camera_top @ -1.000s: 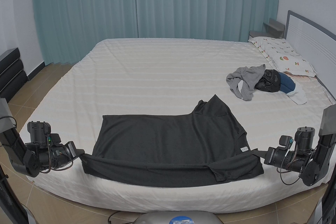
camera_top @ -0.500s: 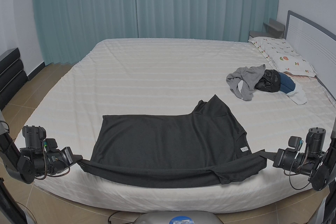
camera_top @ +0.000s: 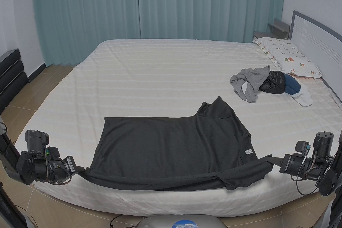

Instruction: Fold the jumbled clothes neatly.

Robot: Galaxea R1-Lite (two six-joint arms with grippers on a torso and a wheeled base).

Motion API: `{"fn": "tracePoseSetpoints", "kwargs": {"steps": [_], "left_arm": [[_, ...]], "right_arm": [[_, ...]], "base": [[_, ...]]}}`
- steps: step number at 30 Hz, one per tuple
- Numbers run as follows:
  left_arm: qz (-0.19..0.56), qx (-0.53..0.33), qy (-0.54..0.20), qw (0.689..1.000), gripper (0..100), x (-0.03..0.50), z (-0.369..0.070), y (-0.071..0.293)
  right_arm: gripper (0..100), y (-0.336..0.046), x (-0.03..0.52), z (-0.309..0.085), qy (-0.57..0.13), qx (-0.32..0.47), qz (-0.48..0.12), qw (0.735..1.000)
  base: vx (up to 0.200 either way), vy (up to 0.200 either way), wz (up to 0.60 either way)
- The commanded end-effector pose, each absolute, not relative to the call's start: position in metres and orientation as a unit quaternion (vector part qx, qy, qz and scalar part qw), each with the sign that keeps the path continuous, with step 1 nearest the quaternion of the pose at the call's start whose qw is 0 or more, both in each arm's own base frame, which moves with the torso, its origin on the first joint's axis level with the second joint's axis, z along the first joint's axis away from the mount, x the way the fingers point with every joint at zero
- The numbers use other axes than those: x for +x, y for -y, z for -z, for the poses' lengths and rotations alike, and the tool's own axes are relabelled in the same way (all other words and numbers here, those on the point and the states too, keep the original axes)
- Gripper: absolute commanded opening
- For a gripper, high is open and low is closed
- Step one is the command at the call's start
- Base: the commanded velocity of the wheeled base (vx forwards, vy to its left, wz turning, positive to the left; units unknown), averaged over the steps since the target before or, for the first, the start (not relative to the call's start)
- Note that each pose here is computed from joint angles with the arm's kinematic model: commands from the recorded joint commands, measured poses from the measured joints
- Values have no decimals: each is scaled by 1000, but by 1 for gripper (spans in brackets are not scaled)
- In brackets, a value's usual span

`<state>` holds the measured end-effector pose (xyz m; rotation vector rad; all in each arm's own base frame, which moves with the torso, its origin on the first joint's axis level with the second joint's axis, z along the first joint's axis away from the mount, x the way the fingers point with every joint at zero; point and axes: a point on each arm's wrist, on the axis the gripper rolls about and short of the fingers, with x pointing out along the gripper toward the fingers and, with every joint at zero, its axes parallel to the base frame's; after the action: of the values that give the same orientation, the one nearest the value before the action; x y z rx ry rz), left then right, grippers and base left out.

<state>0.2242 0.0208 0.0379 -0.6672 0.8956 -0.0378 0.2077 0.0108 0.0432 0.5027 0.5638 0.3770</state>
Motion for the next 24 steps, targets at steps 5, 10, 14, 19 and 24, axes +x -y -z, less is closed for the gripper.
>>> {"fn": "tracePoseSetpoints", "kwargs": {"steps": [5, 10, 14, 19, 24], "left_arm": [[25, -318, -411, 854, 0, 245, -43, -22], [20, -316, -419, 851, 0, 271, -30, -23], [9, -323, -420, 848, 0, 283, -24, -25], [-5, -317, -428, 846, 0, 299, -9, -23], [-12, -308, -433, 847, 0, 307, 0, -19]], "right_arm": [[0, -11, 215, -31, -293, 246, -176, 907], [0, -11, 237, -19, -296, 245, -173, 907], [0, -11, 251, -9, -297, 244, -166, 908], [0, -13, 272, 9, -302, 240, -152, 910], [0, -16, 282, 17, -305, 238, -150, 910]], "base": [[0, 0, 0], [0, 0, 0], [0, 0, 0], [0, 0, 0], [0, 0, 0]]}}
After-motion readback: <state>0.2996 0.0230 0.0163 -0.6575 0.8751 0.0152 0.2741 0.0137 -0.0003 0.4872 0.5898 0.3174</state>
